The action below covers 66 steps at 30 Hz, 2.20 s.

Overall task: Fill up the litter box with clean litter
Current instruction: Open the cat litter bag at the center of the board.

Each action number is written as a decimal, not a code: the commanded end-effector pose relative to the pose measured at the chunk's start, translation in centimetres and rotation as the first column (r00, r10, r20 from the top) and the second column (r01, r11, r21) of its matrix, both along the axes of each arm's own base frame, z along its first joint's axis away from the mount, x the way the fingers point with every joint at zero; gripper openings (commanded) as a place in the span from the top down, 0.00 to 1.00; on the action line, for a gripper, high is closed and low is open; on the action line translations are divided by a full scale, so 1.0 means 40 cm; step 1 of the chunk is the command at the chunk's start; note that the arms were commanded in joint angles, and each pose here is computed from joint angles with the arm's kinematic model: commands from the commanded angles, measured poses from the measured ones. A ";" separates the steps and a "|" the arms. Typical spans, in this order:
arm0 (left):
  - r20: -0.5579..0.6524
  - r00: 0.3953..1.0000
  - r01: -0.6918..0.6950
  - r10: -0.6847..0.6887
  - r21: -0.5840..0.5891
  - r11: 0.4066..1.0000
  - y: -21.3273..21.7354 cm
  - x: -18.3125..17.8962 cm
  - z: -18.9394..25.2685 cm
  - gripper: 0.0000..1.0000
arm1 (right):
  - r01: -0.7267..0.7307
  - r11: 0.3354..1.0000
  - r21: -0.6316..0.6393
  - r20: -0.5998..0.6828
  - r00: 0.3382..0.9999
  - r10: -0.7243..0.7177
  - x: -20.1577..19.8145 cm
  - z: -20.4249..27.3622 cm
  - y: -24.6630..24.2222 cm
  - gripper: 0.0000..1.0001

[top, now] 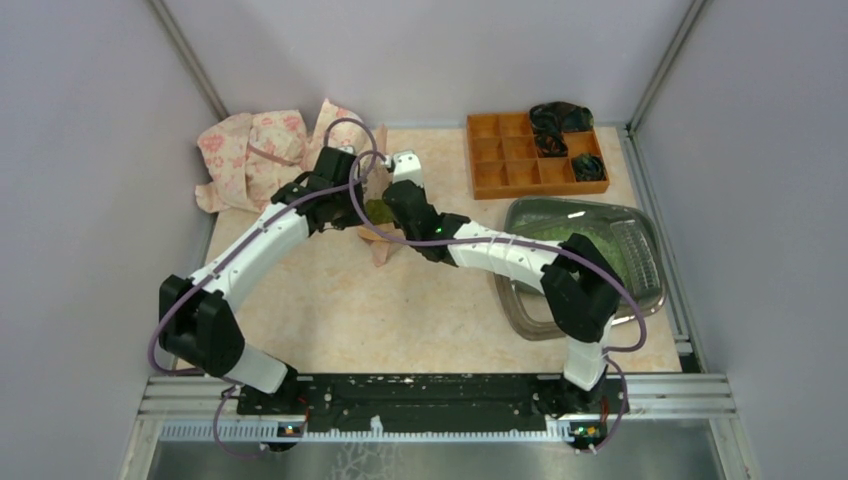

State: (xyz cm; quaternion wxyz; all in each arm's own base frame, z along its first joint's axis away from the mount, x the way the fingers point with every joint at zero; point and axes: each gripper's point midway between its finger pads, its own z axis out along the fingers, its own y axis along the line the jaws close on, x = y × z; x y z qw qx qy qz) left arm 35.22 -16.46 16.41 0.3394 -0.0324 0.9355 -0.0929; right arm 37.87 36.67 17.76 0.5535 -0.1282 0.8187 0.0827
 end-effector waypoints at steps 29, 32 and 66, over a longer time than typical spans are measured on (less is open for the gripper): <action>-0.159 0.985 -0.059 0.065 0.039 0.997 0.027 -0.037 -0.271 1.00 | 0.048 0.998 0.039 -0.124 0.991 -0.043 0.050 -0.194 -0.057 0.97; -0.173 0.982 -0.069 0.075 0.037 0.997 0.024 -0.034 -0.303 1.00 | 0.053 0.997 0.052 -0.159 0.986 -0.044 0.055 -0.233 -0.061 0.97; -0.054 0.998 0.019 -0.023 -0.067 0.998 -0.023 -0.011 -0.066 0.62 | -0.060 0.997 -0.050 -0.144 0.988 0.052 -0.131 0.180 -0.329 0.35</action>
